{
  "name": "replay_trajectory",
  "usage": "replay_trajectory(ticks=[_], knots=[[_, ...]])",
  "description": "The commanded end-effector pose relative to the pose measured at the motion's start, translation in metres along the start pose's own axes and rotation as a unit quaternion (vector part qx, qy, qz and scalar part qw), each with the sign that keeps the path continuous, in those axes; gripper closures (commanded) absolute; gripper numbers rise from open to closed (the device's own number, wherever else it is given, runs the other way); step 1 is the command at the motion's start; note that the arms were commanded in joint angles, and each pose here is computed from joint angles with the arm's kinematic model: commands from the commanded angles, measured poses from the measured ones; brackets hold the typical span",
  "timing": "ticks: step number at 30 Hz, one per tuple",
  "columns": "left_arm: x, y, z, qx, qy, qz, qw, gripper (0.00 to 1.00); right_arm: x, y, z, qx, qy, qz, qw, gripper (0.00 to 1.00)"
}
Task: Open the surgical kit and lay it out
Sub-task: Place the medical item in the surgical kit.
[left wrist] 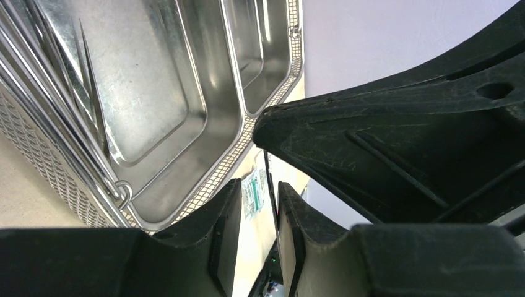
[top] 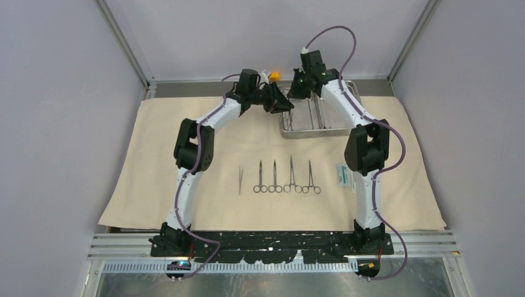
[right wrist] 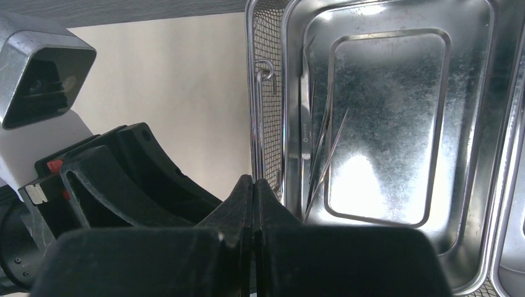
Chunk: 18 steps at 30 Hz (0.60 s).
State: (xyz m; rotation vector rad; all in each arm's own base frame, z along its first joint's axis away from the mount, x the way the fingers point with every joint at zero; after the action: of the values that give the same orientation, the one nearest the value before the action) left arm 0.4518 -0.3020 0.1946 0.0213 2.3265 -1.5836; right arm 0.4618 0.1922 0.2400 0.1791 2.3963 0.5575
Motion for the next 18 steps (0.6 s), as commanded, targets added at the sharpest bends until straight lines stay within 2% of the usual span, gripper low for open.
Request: replay_trajectory(ticks=[1, 10, 17, 18], knots=[[-0.0105, -0.0238, -0.0044, 0.038, -0.012, 0.037, 0.999, 0.71, -0.0175, 0.0203, -0.0372, -0.036, -0.048, -0.004, 0.998, 1.00], [-0.0120, -0.0234, -0.0087, 0.040, -0.015, 0.037, 0.998, 0.78, -0.0143, 0.0183, -0.0341, -0.032, -0.043, -0.007, 0.999, 0.99], [-0.0093, -0.0206, -0.0096, 0.042, -0.014, 0.035, 0.998, 1.00, -0.0123, 0.0184, -0.0341, -0.035, -0.040, -0.013, 0.999, 1.00], [-0.0090, -0.0206, -0.0102, 0.042, -0.014, 0.035, 0.998, 1.00, -0.0124, 0.0190, -0.0350, -0.037, -0.040, -0.016, 0.998, 1.00]])
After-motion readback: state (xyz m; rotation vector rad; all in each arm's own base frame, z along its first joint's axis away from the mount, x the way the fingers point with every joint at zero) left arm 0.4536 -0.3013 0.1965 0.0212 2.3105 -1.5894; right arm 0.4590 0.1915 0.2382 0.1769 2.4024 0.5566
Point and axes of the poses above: each gripper's point midway between its finger pads, its own z axis out along the fingers, its own y axis along the line the jaws close on, x = y × z, the point moved 10 cm from there along -z, back along the fingers, and after that the axes turned 3 degrees about z, right-handed, at the moved point
